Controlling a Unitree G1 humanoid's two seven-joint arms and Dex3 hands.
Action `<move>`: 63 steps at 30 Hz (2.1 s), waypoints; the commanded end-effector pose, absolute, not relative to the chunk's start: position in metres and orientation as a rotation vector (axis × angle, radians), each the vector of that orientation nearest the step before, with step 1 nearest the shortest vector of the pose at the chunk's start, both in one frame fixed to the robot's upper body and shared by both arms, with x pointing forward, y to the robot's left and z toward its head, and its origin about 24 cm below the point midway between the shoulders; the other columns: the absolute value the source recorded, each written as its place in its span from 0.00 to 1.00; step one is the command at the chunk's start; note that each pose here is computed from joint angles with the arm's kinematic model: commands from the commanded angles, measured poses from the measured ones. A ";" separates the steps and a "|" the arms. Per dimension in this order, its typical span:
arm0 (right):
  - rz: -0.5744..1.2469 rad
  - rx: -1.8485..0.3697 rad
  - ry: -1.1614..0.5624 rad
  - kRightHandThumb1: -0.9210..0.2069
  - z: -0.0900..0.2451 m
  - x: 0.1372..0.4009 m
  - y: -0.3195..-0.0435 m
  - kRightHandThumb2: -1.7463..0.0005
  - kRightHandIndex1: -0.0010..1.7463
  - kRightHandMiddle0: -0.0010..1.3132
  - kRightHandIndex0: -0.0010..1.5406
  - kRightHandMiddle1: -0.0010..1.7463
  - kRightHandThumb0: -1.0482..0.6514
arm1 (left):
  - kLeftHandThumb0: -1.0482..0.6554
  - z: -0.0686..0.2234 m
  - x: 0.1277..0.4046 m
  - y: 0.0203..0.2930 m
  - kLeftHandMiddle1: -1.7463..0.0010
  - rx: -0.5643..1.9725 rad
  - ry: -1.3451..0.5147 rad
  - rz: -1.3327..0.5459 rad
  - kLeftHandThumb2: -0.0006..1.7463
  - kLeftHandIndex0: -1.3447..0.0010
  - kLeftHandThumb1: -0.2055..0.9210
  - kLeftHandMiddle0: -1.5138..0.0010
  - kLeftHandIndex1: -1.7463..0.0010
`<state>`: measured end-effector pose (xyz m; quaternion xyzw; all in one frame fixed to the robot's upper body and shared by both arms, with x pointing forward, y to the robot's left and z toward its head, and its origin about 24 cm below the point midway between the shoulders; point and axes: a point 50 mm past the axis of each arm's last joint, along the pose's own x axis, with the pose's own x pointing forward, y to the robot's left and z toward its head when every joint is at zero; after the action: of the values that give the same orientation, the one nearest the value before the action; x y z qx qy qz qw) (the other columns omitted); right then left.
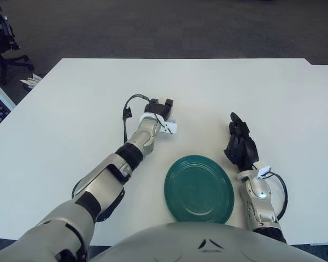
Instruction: Put the charger into the plate.
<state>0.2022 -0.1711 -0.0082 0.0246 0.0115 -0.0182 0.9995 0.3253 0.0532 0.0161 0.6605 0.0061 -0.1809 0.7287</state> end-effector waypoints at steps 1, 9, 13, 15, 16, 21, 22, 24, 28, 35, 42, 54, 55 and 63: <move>-0.122 0.078 0.408 0.00 -0.067 0.150 -0.184 0.46 0.00 0.00 0.08 0.14 0.16 | 0.56 -0.029 0.296 0.063 0.08 1.367 0.177 -0.442 0.77 0.58 0.38 0.52 0.02; -0.139 0.075 0.410 0.00 -0.067 0.151 -0.188 0.46 0.00 0.00 0.09 0.16 0.17 | 0.61 -0.026 0.296 0.060 0.15 1.290 0.121 -0.349 0.87 0.54 0.24 0.42 0.00; -0.150 0.074 0.412 0.00 -0.066 0.152 -0.189 0.46 0.01 0.00 0.09 0.17 0.17 | 0.61 -0.022 0.297 0.060 0.13 1.276 0.098 -0.318 0.89 0.53 0.22 0.42 0.00; -0.155 0.072 0.412 0.00 -0.066 0.152 -0.190 0.46 0.01 0.00 0.09 0.18 0.17 | 0.62 -0.020 0.298 0.060 0.12 1.267 0.087 -0.301 0.91 0.51 0.20 0.42 0.00; -0.157 0.071 0.412 0.00 -0.066 0.152 -0.190 0.46 0.01 0.00 0.09 0.18 0.17 | 0.62 -0.019 0.298 0.060 0.11 1.262 0.081 -0.293 0.91 0.51 0.20 0.43 0.00; -0.167 0.069 0.409 0.00 -0.066 0.152 -0.192 0.46 0.01 0.00 0.10 0.19 0.17 | 0.62 -0.014 0.297 0.058 0.10 1.240 0.043 -0.260 0.92 0.50 0.19 0.43 0.00; -0.168 0.068 0.408 0.00 -0.066 0.152 -0.192 0.46 0.01 0.00 0.10 0.19 0.17 | 0.62 -0.013 0.297 0.058 0.10 1.236 0.035 -0.254 0.93 0.50 0.18 0.43 0.00; -0.170 0.064 0.407 0.00 -0.066 0.152 -0.193 0.46 0.01 0.00 0.10 0.20 0.17 | 0.62 -0.009 0.297 0.058 0.10 1.220 0.008 -0.240 0.93 0.50 0.18 0.43 0.00; -0.171 0.056 0.406 0.00 -0.067 0.152 -0.193 0.45 0.01 0.00 0.10 0.21 0.17 | 0.62 -0.002 0.297 0.060 0.10 1.182 -0.032 -0.222 0.93 0.49 0.18 0.43 0.00; -0.169 0.053 0.405 0.00 -0.067 0.152 -0.193 0.45 0.00 0.00 0.10 0.21 0.16 | 0.62 0.018 0.300 0.067 0.10 1.151 -0.101 -0.180 0.94 0.48 0.16 0.42 0.00; -0.163 0.050 0.402 0.00 -0.067 0.150 -0.192 0.45 0.00 0.00 0.09 0.20 0.15 | 0.62 0.051 0.302 0.076 0.10 1.103 -0.188 -0.144 0.94 0.48 0.16 0.42 0.00; -0.182 0.073 0.408 0.00 -0.069 0.149 -0.190 0.46 0.01 0.00 0.11 0.22 0.15 | 0.61 0.122 0.292 0.087 0.04 1.113 -0.358 -0.127 0.94 0.53 0.20 0.45 0.00; -0.182 0.074 0.409 0.00 -0.069 0.149 -0.190 0.46 0.01 0.00 0.11 0.22 0.15 | 0.61 0.124 0.292 0.088 0.02 1.120 -0.374 -0.129 0.93 0.54 0.21 0.47 0.00; -0.175 0.077 0.415 0.00 -0.071 0.147 -0.188 0.47 0.00 0.00 0.11 0.22 0.15 | 0.61 0.143 0.276 0.088 0.00 1.136 -0.517 -0.152 0.96 0.52 0.19 0.46 0.00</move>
<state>0.1980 -0.1831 -0.0079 0.0183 0.0109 -0.0506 0.9985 0.2821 0.0849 0.1374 0.5222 -0.2230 -0.0701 0.8202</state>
